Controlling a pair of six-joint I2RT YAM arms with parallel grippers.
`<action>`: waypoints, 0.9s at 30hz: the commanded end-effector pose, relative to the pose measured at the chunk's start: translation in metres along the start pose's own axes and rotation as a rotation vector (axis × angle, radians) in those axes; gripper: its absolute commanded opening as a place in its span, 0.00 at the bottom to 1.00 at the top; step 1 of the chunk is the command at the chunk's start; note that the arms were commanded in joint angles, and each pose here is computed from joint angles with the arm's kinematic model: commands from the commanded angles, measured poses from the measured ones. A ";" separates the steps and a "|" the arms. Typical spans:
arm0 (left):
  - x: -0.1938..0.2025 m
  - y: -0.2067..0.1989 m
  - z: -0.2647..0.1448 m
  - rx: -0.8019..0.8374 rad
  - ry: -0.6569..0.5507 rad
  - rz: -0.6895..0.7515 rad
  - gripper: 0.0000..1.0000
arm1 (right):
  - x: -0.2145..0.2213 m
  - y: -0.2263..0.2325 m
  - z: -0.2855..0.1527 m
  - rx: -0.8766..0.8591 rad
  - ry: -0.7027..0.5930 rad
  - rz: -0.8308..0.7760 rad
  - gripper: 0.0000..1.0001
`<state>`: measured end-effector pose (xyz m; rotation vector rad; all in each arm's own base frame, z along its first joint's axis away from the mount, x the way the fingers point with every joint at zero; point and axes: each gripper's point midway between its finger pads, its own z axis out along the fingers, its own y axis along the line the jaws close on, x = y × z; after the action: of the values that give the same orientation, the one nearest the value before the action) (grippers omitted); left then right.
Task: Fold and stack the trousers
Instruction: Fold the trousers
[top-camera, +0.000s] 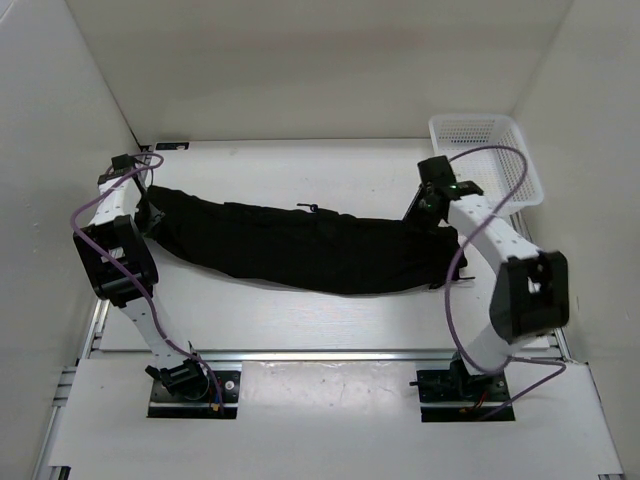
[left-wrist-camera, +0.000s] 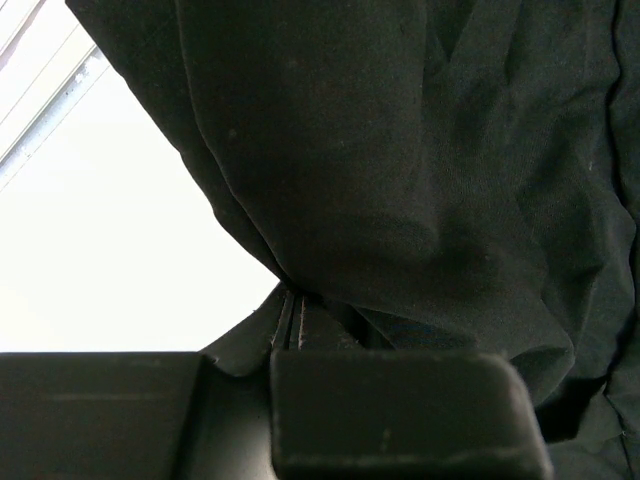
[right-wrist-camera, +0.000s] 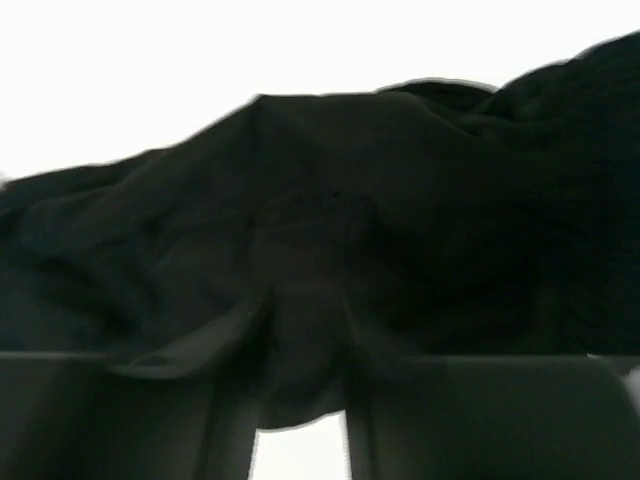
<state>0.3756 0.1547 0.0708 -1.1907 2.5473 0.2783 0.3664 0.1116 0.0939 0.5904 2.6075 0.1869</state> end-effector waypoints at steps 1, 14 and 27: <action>-0.022 -0.003 -0.032 0.041 -0.099 -0.017 0.10 | -0.018 -0.006 -0.047 -0.015 -0.126 0.024 0.41; -0.016 0.016 0.000 0.025 0.019 -0.147 0.99 | -0.029 -0.048 -0.136 -0.025 -0.282 0.005 0.67; -0.038 0.014 0.036 0.019 0.043 -0.191 0.93 | -0.020 -0.059 -0.130 -0.013 -0.237 0.011 0.68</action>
<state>0.3881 0.2045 0.0539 -1.4230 2.4480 0.2182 0.3009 0.0461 0.1954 0.6101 2.3870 0.1198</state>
